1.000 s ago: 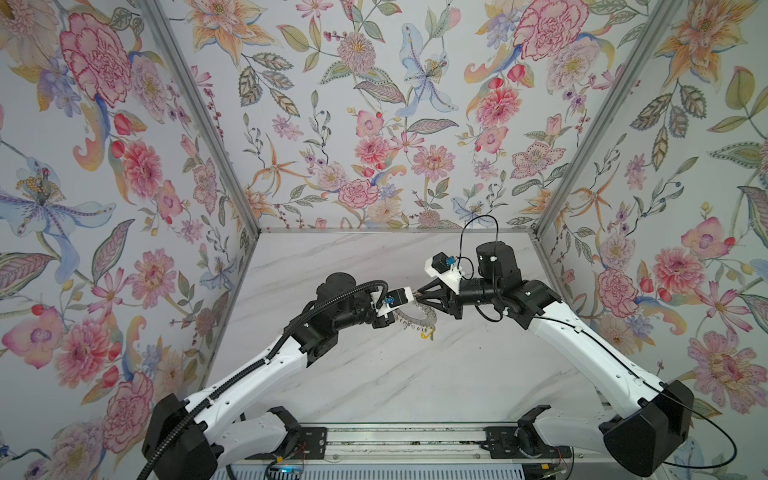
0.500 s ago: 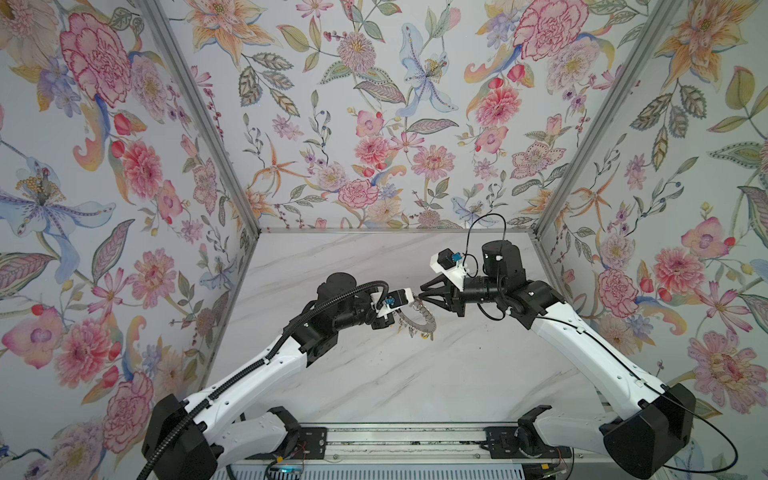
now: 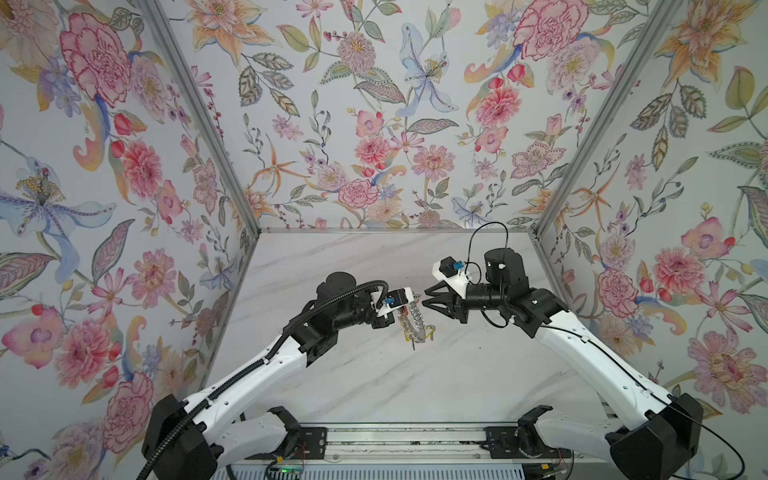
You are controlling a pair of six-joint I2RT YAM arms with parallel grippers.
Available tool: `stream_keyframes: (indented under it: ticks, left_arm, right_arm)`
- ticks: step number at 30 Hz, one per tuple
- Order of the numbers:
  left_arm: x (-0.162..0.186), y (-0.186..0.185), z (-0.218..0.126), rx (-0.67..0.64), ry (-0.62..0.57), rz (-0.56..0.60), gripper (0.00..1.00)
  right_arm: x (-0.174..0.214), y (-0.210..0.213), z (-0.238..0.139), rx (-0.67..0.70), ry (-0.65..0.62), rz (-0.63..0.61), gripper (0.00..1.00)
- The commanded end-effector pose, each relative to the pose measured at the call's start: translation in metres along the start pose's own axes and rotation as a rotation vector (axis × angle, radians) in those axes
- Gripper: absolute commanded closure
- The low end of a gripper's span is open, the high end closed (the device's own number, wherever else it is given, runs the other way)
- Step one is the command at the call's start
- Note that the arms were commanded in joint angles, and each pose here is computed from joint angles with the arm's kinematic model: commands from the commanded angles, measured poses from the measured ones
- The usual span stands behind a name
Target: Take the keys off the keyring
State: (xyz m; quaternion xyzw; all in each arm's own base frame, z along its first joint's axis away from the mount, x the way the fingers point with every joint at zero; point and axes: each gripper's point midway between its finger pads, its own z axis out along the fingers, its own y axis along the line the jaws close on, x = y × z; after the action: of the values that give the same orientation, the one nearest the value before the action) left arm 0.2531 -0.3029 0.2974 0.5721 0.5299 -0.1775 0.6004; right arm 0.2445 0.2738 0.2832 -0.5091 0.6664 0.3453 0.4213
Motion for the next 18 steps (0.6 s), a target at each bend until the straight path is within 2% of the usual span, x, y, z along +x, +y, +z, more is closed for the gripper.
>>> stream_keyframes:
  ticks: [1,9,18]
  left_arm:
    - [-0.038,0.022,-0.010,-0.052,-0.111,0.045,1.00]
    - [-0.042,0.018,-0.008,-0.021,-0.127,0.036,1.00]
    - [-0.041,0.016,-0.005,-0.002,-0.122,0.030,1.00]
  right_arm:
    - [0.002,0.003,0.007,-0.022,-0.002,-0.018,0.64]
    - [-0.004,0.003,0.016,-0.055,-0.018,-0.025,0.64]
    - [-0.019,0.019,0.016,-0.128,-0.074,-0.062,0.68]
